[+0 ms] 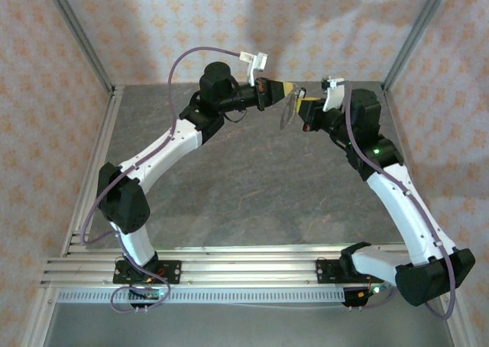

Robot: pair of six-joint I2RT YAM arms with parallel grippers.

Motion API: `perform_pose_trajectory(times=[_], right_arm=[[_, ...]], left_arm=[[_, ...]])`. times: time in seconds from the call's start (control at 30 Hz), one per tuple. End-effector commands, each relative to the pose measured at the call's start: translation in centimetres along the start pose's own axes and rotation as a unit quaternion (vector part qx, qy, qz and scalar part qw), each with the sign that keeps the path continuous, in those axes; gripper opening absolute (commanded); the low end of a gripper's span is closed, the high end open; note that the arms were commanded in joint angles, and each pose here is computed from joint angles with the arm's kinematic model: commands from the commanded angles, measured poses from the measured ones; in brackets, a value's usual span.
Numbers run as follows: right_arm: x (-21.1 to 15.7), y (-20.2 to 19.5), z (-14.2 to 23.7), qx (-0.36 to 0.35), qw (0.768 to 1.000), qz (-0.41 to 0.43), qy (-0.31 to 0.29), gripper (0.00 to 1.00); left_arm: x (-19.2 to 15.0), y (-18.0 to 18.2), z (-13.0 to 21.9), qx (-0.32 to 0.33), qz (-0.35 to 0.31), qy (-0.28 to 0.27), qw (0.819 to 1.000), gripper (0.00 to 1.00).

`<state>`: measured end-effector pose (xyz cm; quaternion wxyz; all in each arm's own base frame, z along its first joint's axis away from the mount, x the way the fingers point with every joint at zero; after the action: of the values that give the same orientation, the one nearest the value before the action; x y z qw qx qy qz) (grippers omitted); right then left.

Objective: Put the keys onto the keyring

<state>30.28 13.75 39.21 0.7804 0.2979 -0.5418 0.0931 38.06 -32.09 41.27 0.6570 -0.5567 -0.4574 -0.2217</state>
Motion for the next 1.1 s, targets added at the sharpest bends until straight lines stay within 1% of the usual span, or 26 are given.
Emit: perform_pose_trajectory(times=[0.0, 0.17, 0.4, 0.53, 0.77, 1.07], right_arm=[[1.9, 0.5, 1.5, -0.002, 0.999, 0.012, -0.032, 0.0], [1.9, 0.7, 1.4, 0.009, 0.999, 0.011, -0.028, 0.0], [1.8, 2.0, 0.6, 0.058, 0.998, 0.012, -0.005, 0.0], [1.4, 3.1, 0.0, 0.073, 0.997, 0.021, 0.007, 0.0], [1.1, 2.3, 0.0, 0.044, 0.999, 0.027, 0.005, 0.0], [1.6, 0.1, 1.2, 0.013, 1.0, 0.01, -0.014, 0.0]], left_arm=[[2.3, -2.9, 1.0, -0.024, -0.039, -0.027, 0.999, 0.0], [2.3, -3.0, 1.0, -0.027, -0.039, -0.028, 0.999, 0.0], [2.3, -3.0, 0.8, -0.03, -0.037, -0.028, 0.998, 0.0], [2.2, -3.0, 0.5, -0.032, -0.035, -0.027, 0.999, 0.0], [2.1, -3.1, 0.5, -0.032, -0.035, -0.025, 0.999, 0.0], [2.2, -3.2, 0.6, -0.032, -0.038, -0.026, 0.998, 0.0]])
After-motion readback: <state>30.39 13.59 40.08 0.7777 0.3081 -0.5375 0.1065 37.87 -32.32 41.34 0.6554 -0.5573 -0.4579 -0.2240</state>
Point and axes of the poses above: each hand's point on the last joint's axis, 136 mm out from that joint toward the fingers, its own z axis back along the fingers, its own y axis along the line the jaws close on, x = y × z, the point moved 5 cm from there along z, back along the fingers, and after that the axes turned 3 degrees about -z, right-handed, at the moved point
